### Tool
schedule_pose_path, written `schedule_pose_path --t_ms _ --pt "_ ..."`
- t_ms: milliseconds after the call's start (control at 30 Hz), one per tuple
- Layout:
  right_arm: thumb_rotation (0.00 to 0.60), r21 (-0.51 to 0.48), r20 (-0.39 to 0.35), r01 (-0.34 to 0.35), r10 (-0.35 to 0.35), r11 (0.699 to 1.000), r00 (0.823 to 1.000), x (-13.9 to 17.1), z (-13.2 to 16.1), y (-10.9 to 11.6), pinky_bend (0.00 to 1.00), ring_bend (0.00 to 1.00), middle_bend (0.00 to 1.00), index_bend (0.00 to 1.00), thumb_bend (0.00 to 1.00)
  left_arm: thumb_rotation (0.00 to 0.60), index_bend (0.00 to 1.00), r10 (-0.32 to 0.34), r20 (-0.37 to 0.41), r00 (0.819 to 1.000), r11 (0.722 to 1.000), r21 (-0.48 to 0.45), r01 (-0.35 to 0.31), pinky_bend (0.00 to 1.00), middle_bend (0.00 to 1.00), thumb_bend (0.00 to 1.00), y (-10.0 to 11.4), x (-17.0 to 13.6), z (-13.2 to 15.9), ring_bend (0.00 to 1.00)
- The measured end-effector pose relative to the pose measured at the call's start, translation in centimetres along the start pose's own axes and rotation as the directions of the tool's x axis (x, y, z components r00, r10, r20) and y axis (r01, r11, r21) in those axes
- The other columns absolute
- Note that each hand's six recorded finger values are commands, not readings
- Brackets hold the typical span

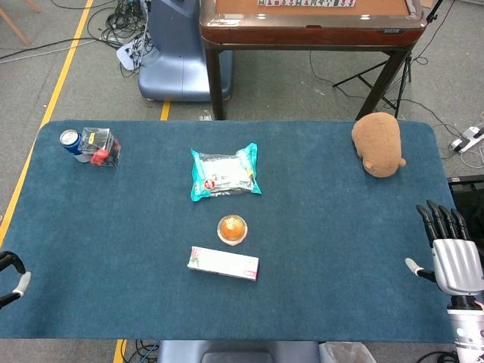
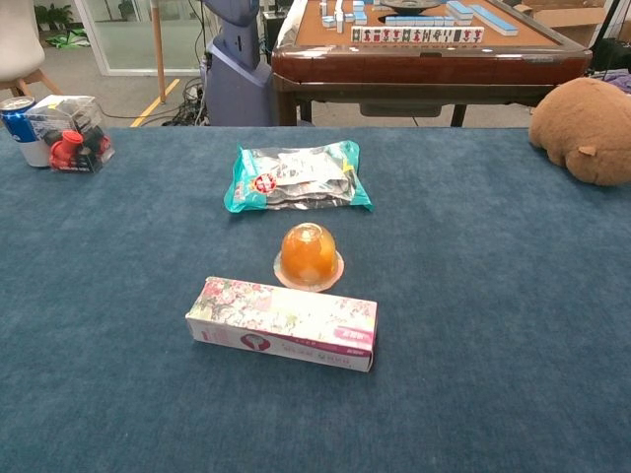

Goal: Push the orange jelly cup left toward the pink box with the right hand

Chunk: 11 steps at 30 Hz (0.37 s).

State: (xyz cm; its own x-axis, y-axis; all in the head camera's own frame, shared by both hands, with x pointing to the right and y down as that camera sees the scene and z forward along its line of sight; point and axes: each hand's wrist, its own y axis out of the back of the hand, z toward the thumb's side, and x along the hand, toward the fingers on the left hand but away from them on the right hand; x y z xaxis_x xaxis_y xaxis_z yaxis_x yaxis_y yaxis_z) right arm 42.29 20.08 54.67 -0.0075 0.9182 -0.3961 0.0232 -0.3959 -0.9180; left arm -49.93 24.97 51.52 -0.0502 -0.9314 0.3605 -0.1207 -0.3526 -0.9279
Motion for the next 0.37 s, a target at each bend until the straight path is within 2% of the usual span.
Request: schedule_pose_path --t_ms 367 --pt "0.6 -0.025 -0.036 -0.01 0.009 1.0 0.999 0.07 -0.12 0.12 0.0 0.0 0.0 0.0 0.0 0.6 0.59 -0.019 0.012 1.0 1.0 -0.003 0.019 0.54 0.51 0.31 -0.17 -0.01 0.42 0.4"
